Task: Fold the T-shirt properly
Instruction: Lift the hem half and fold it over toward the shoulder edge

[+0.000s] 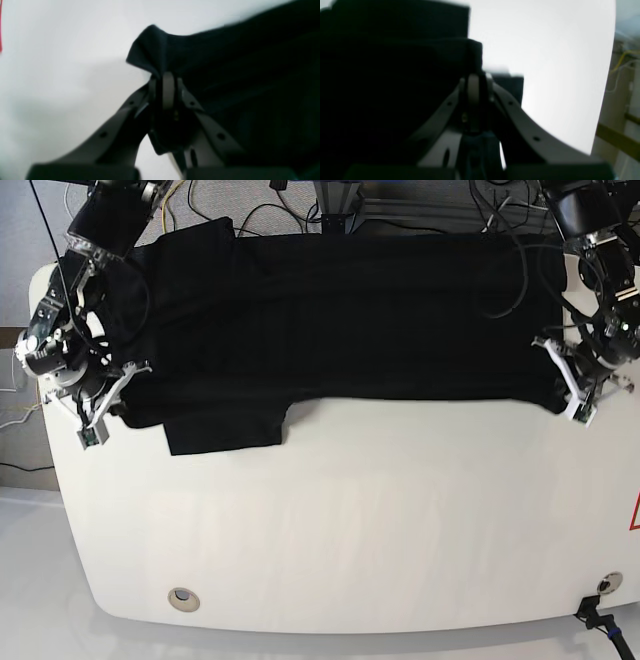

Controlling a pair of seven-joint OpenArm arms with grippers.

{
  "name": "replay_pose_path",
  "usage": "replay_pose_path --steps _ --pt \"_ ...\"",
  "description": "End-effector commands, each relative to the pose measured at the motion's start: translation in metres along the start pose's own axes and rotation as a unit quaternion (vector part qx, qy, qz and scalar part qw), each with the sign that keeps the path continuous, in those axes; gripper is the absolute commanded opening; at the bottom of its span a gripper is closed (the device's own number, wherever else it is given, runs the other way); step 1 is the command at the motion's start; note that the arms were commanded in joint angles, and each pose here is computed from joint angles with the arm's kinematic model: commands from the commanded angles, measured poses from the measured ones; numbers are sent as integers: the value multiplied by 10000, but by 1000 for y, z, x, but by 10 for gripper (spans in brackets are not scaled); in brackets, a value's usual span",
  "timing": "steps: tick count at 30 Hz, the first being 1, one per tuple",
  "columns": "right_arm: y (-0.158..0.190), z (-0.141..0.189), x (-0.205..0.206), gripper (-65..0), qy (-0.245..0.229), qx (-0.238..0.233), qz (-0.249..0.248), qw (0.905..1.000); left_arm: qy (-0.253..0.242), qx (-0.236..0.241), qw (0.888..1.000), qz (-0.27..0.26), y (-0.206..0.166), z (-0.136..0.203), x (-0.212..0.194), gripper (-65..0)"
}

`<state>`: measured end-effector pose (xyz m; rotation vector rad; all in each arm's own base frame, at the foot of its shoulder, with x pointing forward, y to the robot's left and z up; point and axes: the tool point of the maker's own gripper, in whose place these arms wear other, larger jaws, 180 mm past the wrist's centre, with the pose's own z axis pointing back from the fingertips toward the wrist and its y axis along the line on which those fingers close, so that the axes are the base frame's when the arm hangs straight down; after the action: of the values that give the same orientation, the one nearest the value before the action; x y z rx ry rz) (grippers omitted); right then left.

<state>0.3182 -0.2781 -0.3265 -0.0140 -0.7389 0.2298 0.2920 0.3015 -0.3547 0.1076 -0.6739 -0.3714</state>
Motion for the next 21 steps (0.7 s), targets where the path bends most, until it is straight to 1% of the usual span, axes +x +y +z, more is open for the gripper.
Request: replay_pose_path --steps 1,5,10,11,14,17,19,21 --pt "-5 16 -1 -650 -1 -224 227 9995 218 361 9991 54 13 20 -14 -650" --pt "1 17 -27 -650 285 -166 238 9992 520 436 9977 19 8 36 -46 -650" --pt "15 16 -59 -650 621 -27 145 9980 997 237 9947 -34 -10 42 -85 -650" --pt "17 16 -64 -641 676 -2 127 9976 1071 143 9941 -110 -16 41 -89 -650" --pt "21 16 -73 -507 764 53 96 9970 1211 -107 9923 -247 -33 35 -97 -650" --pt "28 12 -74 -371 678 134 18 9976 1383 -287 9894 -348 -40 28 -105 -642" --pt "30 8 -81 -287 724 193 -71 9972 1446 -361 9881 -384 -43 26 -109 -456" --pt "30 5 -87 -233 806 228 -133 9964 1485 -375 9872 -440 -44 25 -110 -290"
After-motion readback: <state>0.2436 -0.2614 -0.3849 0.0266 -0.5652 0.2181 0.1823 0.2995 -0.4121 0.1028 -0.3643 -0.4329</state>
